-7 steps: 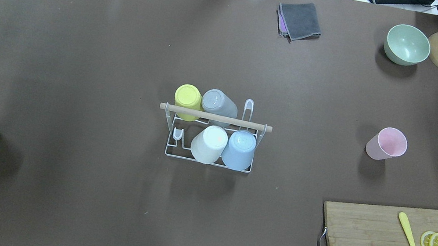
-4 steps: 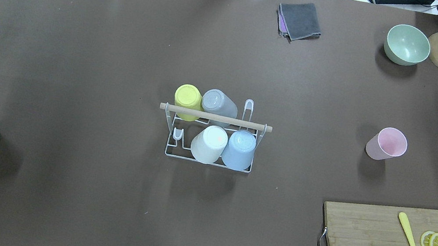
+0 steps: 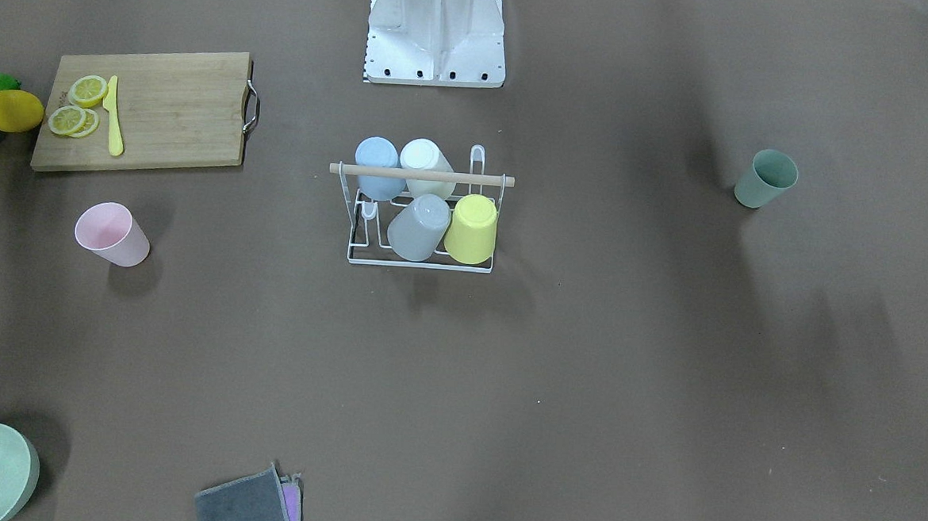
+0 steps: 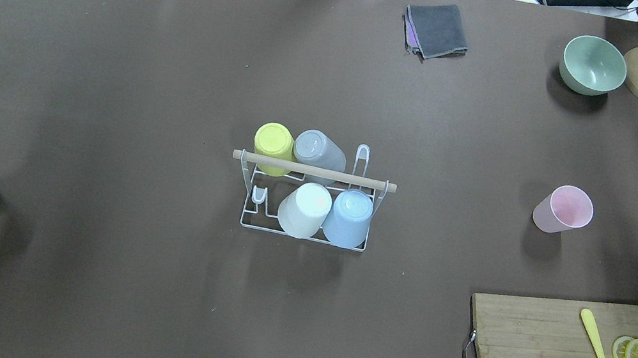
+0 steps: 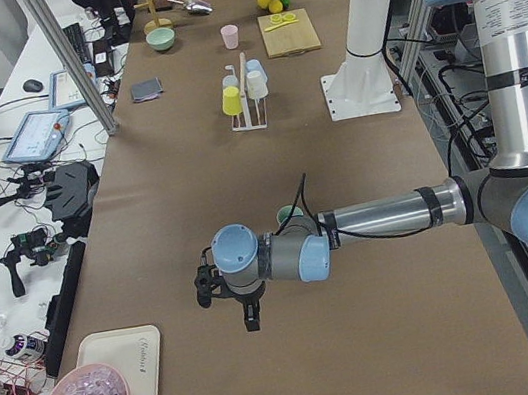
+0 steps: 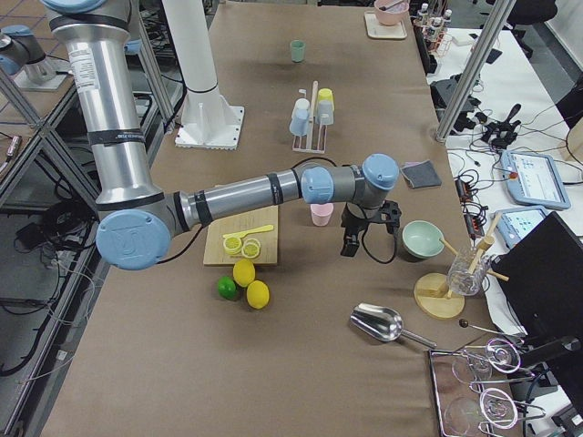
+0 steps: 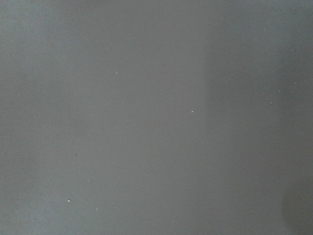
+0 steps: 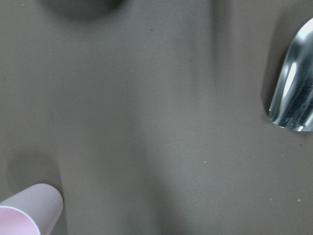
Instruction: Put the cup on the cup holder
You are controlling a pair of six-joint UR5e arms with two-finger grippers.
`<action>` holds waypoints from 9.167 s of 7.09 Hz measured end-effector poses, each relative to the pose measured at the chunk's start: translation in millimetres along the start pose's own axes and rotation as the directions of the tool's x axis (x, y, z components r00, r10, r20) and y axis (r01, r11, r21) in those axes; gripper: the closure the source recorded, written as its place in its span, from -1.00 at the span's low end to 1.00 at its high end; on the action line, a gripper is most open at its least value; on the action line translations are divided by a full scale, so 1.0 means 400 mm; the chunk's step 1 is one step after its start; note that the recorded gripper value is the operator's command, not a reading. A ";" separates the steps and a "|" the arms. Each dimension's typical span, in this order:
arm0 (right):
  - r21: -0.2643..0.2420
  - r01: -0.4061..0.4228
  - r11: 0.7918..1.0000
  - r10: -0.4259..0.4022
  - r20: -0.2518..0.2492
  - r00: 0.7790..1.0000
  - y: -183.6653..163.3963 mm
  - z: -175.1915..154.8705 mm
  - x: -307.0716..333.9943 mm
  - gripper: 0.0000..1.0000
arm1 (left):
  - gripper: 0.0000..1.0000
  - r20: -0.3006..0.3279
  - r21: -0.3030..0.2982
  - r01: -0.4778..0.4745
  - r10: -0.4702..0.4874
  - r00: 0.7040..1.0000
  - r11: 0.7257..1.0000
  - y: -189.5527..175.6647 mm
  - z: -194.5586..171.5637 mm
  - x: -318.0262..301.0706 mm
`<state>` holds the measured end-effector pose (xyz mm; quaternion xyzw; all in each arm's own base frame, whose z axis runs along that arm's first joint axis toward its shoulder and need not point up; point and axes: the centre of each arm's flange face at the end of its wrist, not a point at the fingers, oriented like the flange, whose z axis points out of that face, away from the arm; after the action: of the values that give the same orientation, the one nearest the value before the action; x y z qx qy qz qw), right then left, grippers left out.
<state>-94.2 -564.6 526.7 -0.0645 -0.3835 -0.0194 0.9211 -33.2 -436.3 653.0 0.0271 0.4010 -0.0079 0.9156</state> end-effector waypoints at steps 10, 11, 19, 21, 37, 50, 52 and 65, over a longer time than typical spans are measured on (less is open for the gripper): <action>-0.376 -0.005 0.927 0.005 0.000 1.000 -0.228 0.220 -0.372 -0.99 | -0.93 0.188 -0.325 0.233 -0.179 0.966 0.917 -0.620 -0.035 0.357; -0.394 -0.006 0.919 0.004 -0.005 1.000 -0.229 0.245 -0.371 -0.99 | -0.93 0.200 -0.375 0.239 -0.174 0.964 0.896 -0.613 0.011 0.400; -0.521 -0.053 0.852 0.038 -0.039 0.998 -0.201 0.361 -0.405 -0.96 | -0.93 0.107 -0.740 0.200 -0.182 0.977 0.642 -0.337 0.382 0.600; -0.545 -0.061 0.836 0.047 -0.038 0.998 -0.185 0.391 -0.411 -0.96 | -0.93 0.110 -0.785 0.186 -0.162 0.981 0.591 -0.272 0.419 0.597; -0.612 -0.068 0.788 0.066 -0.026 0.997 -0.188 0.488 -0.373 -0.81 | -0.95 0.122 -0.846 0.176 -0.139 0.983 0.503 -0.116 0.579 0.601; -0.519 0.127 0.845 -0.056 0.152 0.987 -0.228 0.324 -0.448 0.23 | -0.67 0.154 -0.873 0.203 -0.144 0.977 0.444 -0.004 0.598 0.592; -0.364 0.299 0.882 -0.200 0.286 0.937 -0.275 0.234 -0.466 0.23 | 0.41 0.149 -0.881 0.203 -0.157 0.976 0.427 0.044 0.618 0.585; 0.909 0.359 0.209 -0.898 0.324 -0.298 -0.250 0.079 -0.458 0.31 | 1.00 -0.142 -0.493 0.195 -0.299 0.944 0.848 -0.457 0.182 0.494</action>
<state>-254.0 -662.1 429.4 0.3991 -0.7639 -0.4168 0.2888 147.7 -621.6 549.2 -0.2484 0.4866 -0.0252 0.8372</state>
